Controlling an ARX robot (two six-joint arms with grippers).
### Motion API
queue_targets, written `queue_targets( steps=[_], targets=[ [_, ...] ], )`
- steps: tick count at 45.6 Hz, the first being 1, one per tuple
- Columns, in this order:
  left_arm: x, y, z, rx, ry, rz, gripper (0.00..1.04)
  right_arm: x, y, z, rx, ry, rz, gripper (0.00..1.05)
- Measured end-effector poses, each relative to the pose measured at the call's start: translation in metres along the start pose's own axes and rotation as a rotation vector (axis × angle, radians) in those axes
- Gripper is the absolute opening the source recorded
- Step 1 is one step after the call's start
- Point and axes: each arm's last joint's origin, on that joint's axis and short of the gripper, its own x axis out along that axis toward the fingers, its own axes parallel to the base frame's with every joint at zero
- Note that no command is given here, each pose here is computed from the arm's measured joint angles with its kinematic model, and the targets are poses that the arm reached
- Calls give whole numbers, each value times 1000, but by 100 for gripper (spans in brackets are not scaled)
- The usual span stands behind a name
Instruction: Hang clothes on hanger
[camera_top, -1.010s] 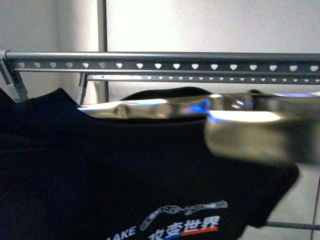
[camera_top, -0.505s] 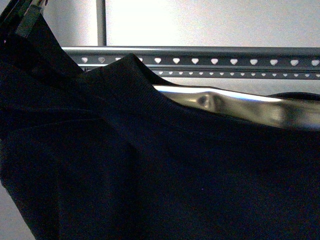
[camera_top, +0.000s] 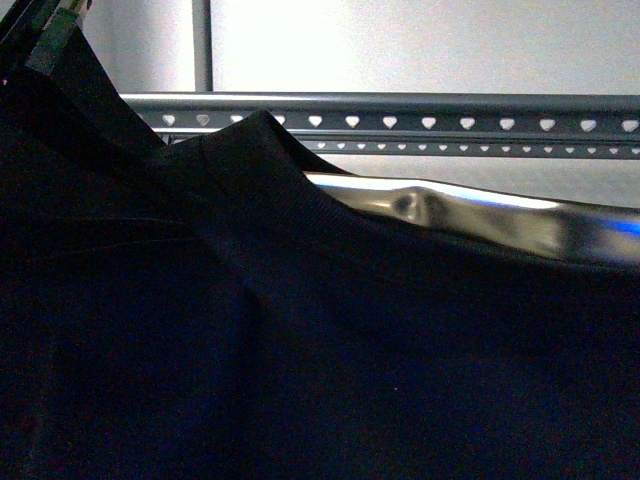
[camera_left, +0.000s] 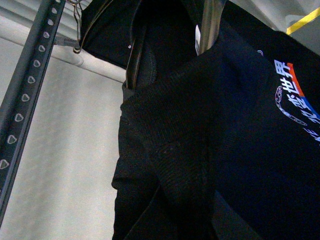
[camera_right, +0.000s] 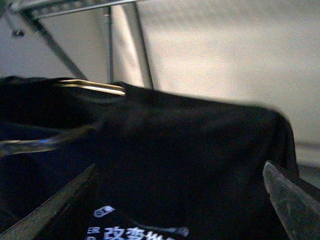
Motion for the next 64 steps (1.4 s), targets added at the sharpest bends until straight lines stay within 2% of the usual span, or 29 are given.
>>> queue_targets(
  steps=[2,4,5,6,8,11,12,13,17,23,30,39,46,54,59,61,64],
  targets=[
    [0,0,0,0,0,0,4,0,5,11,-181,-21,53,97],
    [0,0,0,0,1,0,4,2,8,17,-309,-29,82,97],
    [0,0,0,0,1,0,4,3,9,18,-329,-29,93,97],
    [0,0,0,0,1,0,4,5,10,21,-436,-32,111,97],
    [0,0,0,0,2,0,4,12,9,25,-567,-33,144,97],
    [-1,0,1,2,1,2,4,30,4,29,-820,26,228,97],
    [-1,0,1,2,1,2,4,33,3,29,-826,42,243,97],
    [-1,0,1,2,1,2,4,40,1,29,-909,75,284,97],
    [-1,0,1,2,1,2,4,58,-5,30,-1041,143,353,97],
    [-1,0,1,2,1,2,4,87,-18,36,-1210,192,394,97],
    [-1,0,1,2,1,2,4,109,-28,46,-1265,191,411,97],
    [-1,0,1,2,1,2,4,133,-39,57,-1250,192,407,96],
    [-1,0,1,2,3,2,4,143,-44,55,-1230,203,398,80],
    [-1,0,1,2,6,2,4,148,-47,52,-1190,207,399,53],
    [-1,0,1,2,6,2,5,147,-47,51,-1168,218,418,40],
    [-1,0,1,2,0,2,14,147,-47,49,-1158,229,426,32],
    [-1,0,1,2,-4,3,23,147,-47,47,-1151,235,427,23]
  ],
)
